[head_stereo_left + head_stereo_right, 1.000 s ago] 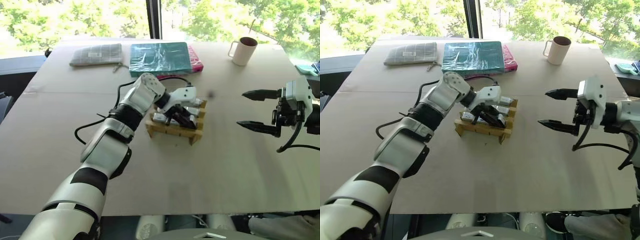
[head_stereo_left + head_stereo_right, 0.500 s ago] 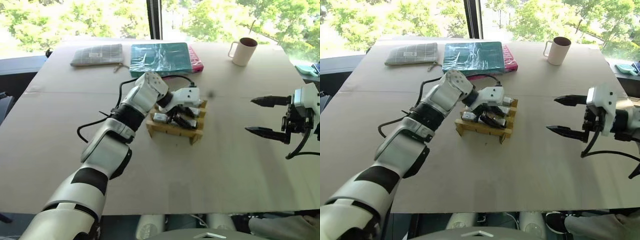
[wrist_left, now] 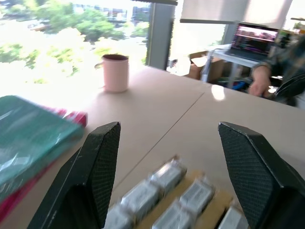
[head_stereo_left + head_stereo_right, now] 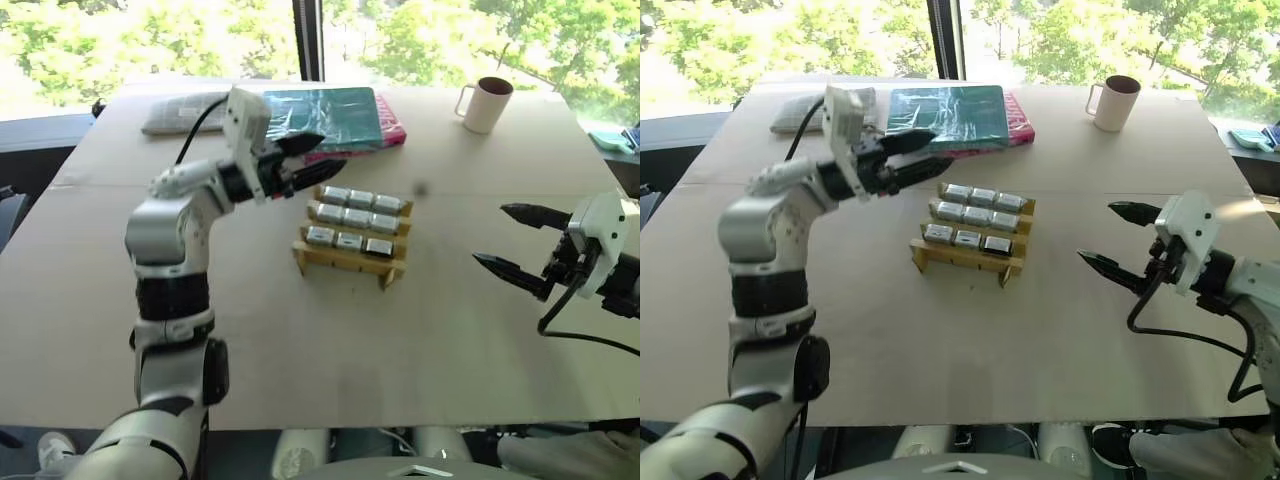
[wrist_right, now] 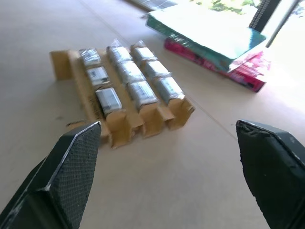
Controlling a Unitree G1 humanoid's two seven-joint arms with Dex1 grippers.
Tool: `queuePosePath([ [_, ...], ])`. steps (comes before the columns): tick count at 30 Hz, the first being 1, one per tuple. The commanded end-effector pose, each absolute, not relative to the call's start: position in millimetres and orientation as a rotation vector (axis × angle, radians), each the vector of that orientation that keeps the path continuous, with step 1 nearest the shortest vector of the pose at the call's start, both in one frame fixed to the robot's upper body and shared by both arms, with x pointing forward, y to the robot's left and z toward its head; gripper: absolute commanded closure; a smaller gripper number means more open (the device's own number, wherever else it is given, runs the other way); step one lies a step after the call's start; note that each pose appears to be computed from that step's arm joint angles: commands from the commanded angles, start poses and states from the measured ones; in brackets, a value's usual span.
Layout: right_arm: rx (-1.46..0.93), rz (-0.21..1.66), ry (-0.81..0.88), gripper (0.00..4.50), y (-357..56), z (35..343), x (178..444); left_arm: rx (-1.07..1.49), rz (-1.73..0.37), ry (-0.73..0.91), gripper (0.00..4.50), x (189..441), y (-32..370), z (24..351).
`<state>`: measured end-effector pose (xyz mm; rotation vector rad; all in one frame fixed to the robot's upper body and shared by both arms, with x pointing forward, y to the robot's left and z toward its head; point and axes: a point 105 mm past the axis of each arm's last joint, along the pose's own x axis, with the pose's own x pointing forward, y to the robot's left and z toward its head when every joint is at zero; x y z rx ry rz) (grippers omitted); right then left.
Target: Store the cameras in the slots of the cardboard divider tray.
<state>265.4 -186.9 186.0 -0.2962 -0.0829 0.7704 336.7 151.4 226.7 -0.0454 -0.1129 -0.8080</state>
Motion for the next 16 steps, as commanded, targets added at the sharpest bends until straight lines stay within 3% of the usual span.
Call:
queuePosePath([
  [1,-0.292,0.536,-0.135,0.00,-200.9,174.0,276.2,0.010,-0.582,-0.217,0.05,304.6,165.6,222.2],
  [5,-0.330,0.419,-0.117,0.00,-208.6,154.0,276.1,-0.010,-0.449,-0.216,0.05,277.3,175.7,197.5],
  [10,-0.323,0.309,-0.086,0.00,-216.9,138.9,267.4,-0.039,-0.405,-0.027,0.05,228.0,181.4,138.2],
  [16,-0.303,0.284,-0.060,0.00,-216.1,127.4,261.6,-0.074,-0.439,0.020,0.05,208.5,184.0,123.1],
])
